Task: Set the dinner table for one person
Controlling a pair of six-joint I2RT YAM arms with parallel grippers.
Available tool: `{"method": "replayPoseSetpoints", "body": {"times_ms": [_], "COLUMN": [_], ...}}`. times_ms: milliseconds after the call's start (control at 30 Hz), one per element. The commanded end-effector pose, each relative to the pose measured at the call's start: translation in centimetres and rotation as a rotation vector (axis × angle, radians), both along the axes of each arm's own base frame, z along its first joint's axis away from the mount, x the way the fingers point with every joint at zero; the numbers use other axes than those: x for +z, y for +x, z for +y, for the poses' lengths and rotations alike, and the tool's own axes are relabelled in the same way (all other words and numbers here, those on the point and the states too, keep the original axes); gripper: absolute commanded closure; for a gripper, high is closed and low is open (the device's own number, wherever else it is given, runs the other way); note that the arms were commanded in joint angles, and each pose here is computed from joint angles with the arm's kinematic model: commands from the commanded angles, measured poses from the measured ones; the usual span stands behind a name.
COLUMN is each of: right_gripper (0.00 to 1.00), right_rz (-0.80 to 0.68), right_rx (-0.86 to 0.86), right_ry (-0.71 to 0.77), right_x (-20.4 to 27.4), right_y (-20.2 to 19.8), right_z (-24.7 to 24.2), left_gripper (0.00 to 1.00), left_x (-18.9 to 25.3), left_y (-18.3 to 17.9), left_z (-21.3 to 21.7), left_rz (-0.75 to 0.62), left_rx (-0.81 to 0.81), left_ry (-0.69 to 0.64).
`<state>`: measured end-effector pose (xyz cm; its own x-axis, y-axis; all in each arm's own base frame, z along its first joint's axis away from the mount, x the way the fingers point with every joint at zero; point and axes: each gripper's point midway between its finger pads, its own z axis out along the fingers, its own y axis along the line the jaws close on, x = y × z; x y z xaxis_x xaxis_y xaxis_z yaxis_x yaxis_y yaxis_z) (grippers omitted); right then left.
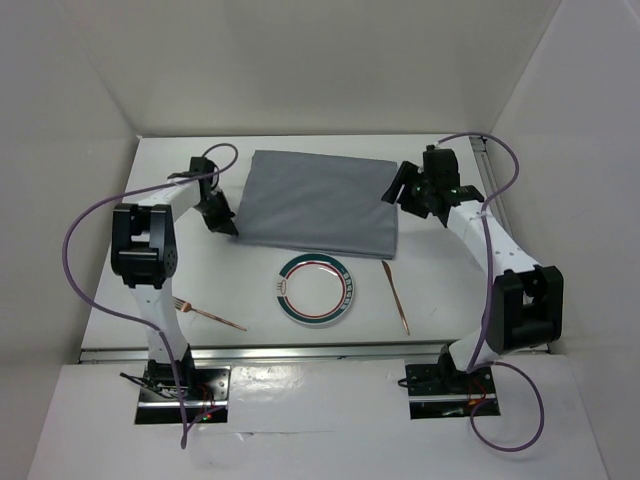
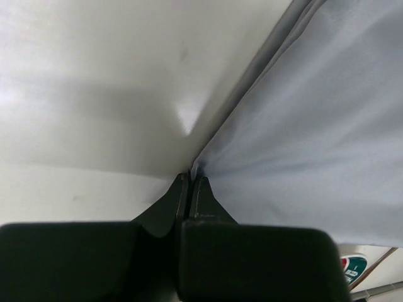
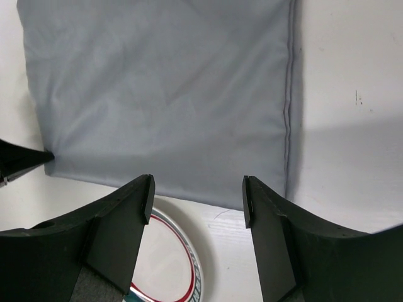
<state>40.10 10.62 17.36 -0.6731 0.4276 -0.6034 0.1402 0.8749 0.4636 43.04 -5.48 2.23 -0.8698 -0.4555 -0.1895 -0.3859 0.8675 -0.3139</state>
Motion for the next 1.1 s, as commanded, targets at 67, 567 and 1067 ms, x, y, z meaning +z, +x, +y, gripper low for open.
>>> {"method": "replayPoseSetpoints", "body": {"times_ms": [67, 567, 1067], "right_gripper": [0.29, 0.18, 0.08], "right_rz": [-0.006, 0.218, 0.273], "right_rx": [0.054, 0.3, 0.316], "right_ry": [0.0, 0.063, 0.037], "right_x": [0.7, -6.9, -8.7], "right_y": [-1.8, -11.0, -13.5], "right_z": [0.7, 8.2, 11.8], "left_gripper": [1.0, 1.0, 0.16], "left_x": [0.2, -0.1, 8.6], "left_y": [-4.3, -4.8, -3.7], "left_z": [2.5, 3.5, 4.2], "left_rz": [0.033, 0.066, -0.095], "left_rx": [0.12, 0.158, 0.113], "left_ry": [0.075, 0.06, 0.099]}}
